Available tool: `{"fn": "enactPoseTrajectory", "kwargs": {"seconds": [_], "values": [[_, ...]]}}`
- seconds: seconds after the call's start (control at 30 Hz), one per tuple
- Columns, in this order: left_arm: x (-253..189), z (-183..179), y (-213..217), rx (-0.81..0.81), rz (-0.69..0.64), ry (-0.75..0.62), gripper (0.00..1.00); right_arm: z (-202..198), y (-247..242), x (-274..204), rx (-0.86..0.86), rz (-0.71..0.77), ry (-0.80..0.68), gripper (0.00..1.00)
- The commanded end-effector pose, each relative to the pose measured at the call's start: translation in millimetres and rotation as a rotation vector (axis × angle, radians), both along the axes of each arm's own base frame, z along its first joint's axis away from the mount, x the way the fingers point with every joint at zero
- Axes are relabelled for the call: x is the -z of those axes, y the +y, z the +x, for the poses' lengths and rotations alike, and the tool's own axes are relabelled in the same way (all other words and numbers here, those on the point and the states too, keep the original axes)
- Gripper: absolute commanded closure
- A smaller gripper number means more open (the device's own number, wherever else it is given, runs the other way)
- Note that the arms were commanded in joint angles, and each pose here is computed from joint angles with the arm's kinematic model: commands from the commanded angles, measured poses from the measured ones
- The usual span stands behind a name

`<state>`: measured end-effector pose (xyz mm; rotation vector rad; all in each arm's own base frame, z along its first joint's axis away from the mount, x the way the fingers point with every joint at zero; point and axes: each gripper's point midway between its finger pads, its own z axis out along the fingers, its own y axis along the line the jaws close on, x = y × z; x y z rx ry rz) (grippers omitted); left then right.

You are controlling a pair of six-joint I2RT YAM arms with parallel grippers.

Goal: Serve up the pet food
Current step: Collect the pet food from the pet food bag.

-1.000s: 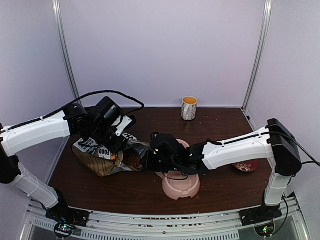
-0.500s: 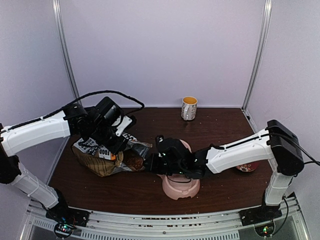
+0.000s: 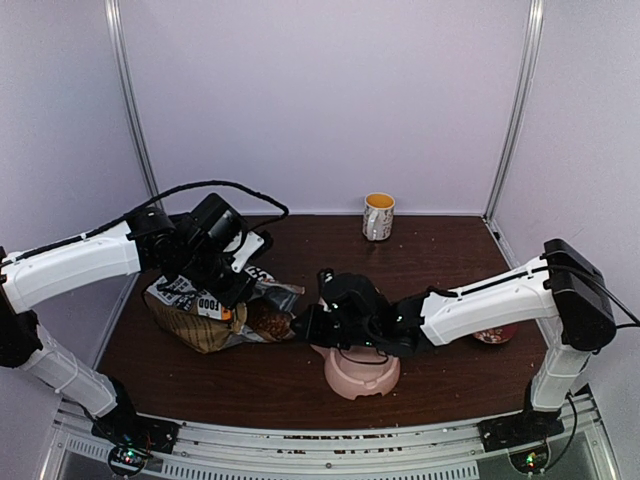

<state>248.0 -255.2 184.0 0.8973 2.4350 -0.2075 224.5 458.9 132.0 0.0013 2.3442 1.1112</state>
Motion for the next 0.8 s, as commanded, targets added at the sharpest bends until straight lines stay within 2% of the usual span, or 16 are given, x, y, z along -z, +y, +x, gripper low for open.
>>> {"fn": "enactPoseTrajectory", "kwargs": {"seconds": [0.0,0.33,0.77], "values": [[-22,15,-12,0.000,-0.087,-0.075,1.00,22,4,-30,0.040,0.134,-0.018,1.00],[-22,12,-16,0.011,-0.111,-0.054,1.00,29,-1,-48,0.032,0.239,-0.024,1.00],[-33,12,-15,0.005,-0.133,-0.076,1.00,9,-7,-54,-0.038,0.428,-0.019,1.00]]}}
